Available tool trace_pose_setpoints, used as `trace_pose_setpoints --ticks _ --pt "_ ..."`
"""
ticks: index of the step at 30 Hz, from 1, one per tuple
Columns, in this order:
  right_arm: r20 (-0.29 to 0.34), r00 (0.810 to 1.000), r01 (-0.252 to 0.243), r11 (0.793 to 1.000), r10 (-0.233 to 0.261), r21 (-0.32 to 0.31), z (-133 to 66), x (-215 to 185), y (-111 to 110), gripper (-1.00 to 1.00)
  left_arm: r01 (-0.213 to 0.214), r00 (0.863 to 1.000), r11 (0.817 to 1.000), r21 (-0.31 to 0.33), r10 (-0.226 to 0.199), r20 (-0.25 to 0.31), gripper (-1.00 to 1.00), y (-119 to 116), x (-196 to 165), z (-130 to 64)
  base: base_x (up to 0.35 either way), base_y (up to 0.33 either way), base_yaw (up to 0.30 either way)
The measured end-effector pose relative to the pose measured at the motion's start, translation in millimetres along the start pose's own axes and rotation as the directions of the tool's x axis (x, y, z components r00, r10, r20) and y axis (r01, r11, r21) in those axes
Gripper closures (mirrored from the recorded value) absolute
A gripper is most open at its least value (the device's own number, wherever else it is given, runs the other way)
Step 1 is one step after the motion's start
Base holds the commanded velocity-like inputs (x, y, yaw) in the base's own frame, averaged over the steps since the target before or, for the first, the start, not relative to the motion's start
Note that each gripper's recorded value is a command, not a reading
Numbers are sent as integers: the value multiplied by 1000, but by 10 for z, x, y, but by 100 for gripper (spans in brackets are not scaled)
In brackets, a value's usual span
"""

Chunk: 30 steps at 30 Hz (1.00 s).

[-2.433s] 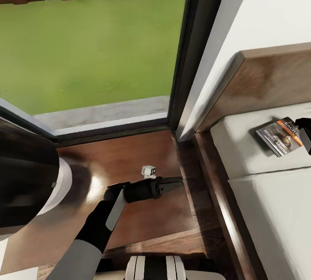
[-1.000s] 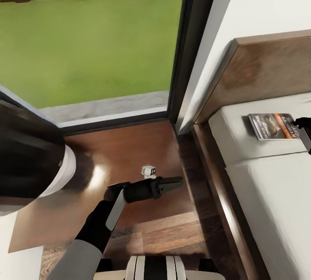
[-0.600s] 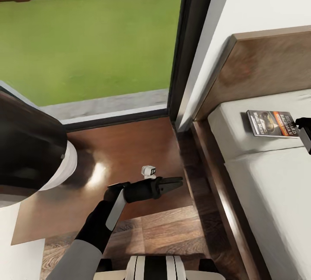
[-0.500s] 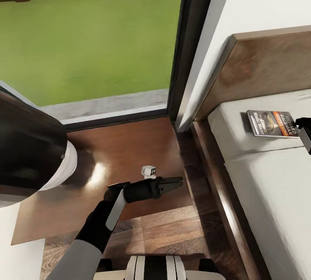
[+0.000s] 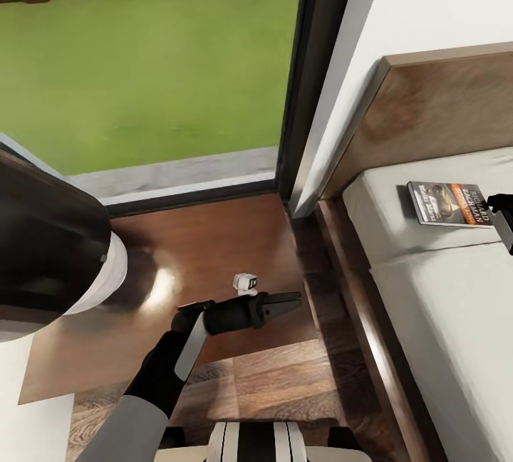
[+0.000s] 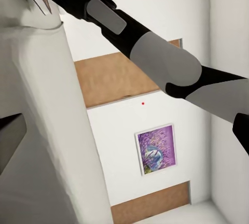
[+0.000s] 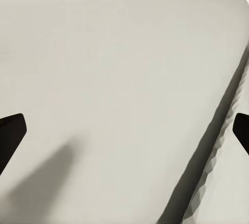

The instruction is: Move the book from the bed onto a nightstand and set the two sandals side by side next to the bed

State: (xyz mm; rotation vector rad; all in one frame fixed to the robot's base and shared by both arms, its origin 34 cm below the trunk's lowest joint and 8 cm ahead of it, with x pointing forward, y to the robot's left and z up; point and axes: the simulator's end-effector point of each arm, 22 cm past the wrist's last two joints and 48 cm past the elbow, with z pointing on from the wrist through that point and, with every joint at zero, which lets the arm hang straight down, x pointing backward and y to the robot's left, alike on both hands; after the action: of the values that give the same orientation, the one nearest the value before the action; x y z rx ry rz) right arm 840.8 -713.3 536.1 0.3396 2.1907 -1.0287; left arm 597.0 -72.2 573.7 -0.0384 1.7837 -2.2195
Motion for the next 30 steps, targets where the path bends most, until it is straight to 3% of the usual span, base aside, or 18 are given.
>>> trace_pose_setpoints --ticks 30 --pt "-21 1000 -1 1000 1 -7 -218 -378 -262 -100 4 1000 1000 -2 -4 0 -100 -527 -171 151 0 0 0"
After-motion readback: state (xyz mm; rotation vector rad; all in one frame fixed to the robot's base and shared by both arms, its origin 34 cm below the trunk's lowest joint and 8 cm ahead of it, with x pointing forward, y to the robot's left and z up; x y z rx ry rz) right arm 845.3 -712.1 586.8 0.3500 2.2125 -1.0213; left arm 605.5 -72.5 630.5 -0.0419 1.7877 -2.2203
